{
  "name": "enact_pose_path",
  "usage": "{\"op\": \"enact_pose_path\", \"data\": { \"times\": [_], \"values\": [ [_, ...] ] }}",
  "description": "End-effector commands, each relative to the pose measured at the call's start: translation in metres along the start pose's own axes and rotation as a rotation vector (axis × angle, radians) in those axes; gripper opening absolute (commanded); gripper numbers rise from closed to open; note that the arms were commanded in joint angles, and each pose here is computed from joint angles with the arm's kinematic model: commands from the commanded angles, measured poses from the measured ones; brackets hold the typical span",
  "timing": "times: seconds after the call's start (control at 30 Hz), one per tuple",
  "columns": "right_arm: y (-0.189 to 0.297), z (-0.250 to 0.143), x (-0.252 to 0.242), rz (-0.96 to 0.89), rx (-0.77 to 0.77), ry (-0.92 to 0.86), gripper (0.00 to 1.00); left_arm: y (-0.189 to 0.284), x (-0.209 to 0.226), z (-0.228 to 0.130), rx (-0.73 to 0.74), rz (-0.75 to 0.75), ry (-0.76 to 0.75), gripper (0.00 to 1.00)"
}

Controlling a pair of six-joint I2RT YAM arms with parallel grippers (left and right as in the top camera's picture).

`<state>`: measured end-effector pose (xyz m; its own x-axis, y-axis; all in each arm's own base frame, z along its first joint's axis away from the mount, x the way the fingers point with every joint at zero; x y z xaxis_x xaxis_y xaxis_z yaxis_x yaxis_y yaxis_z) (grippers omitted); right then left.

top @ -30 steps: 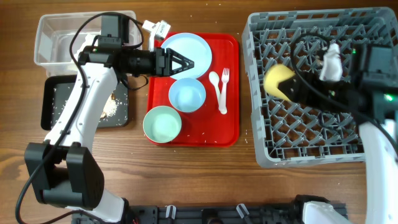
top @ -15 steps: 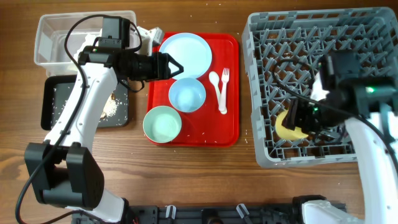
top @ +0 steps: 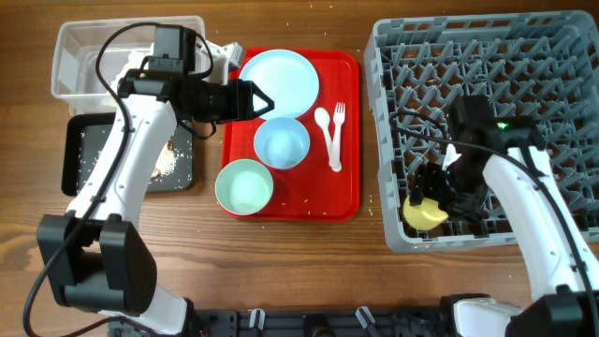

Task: Sort waste into correct bins and load items into the dishwasher rack
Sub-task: 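Grasp the light-blue bowl with the right gripper and lift it toward the rack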

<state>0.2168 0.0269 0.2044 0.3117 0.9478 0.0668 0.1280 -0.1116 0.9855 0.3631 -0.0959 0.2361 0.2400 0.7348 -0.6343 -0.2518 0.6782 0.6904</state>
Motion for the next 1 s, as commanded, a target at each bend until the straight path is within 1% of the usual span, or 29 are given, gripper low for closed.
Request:
{"op": "enact_pose_path", "data": {
  "times": [0.0, 0.07, 0.13, 0.23, 0.33, 0.37, 0.43, 0.5, 0.57, 0.67, 0.8, 0.87, 0.93, 0.97],
  "values": [
    [-0.004, 0.005, 0.002, -0.005, -0.012, -0.005, 0.87, 0.004, -0.002, 0.0, -0.01, 0.006, -0.011, 0.57],
    [-0.002, 0.01, 0.004, 0.01, -0.048, -0.001, 0.87, 0.004, -0.002, 0.0, -0.009, 0.006, -0.01, 0.61],
    [0.004, 0.016, 0.007, 0.026, -0.087, 0.004, 0.87, 0.004, -0.002, 0.0, -0.009, 0.006, -0.01, 0.63],
    [0.03, 0.025, 0.014, 0.059, -0.173, 0.038, 0.88, 0.004, -0.002, 0.0, -0.009, 0.006, -0.01, 0.63],
    [0.084, 0.036, 0.027, 0.132, -0.341, 0.107, 0.87, 0.004, -0.002, 0.0, -0.01, 0.006, -0.011, 0.63],
    [0.096, 0.037, 0.03, 0.157, -0.377, 0.127, 0.86, 0.004, -0.002, 0.0, -0.01, 0.007, -0.011, 0.63],
    [0.128, 0.04, 0.043, 0.239, -0.489, 0.195, 0.84, 0.004, 0.0, 0.0, -0.013, 0.025, -0.011, 0.63],
    [0.149, 0.042, 0.055, 0.285, -0.582, 0.231, 0.82, 0.005, 0.001, 0.001, -0.018, 0.044, -0.011, 0.62],
    [0.16, 0.045, 0.072, 0.332, -0.661, 0.27, 0.8, 0.01, 0.002, 0.002, -0.033, 0.049, -0.01, 0.62],
    [0.152, 0.054, 0.103, 0.373, -0.673, 0.307, 0.77, 0.031, 0.003, 0.005, -0.092, 0.06, -0.007, 0.61],
    [0.115, 0.069, 0.153, 0.38, -0.596, 0.374, 0.74, 0.063, 0.01, 0.008, -0.183, 0.098, 0.064, 0.61],
    [0.088, 0.077, 0.18, 0.365, -0.551, 0.373, 0.68, 0.076, 0.017, 0.008, -0.216, 0.133, 0.103, 0.62],
    [0.063, 0.083, 0.199, 0.34, -0.516, 0.349, 0.62, 0.082, 0.024, 0.006, -0.221, 0.162, 0.134, 0.63],
    [0.053, 0.086, 0.204, 0.327, -0.502, 0.339, 0.58, 0.084, 0.027, 0.004, -0.219, 0.175, 0.147, 0.63]
  ]
}}
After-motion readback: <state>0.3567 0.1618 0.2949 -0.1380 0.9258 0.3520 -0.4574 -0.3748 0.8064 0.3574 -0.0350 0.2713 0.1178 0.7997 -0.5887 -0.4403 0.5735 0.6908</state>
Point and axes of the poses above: each gripper's point midway between its finger pads, its own y axis back along the fingers, its own x axis along the line the jaws close on, z = x × y, the point moved 9 cm from there along y, back along the fingers
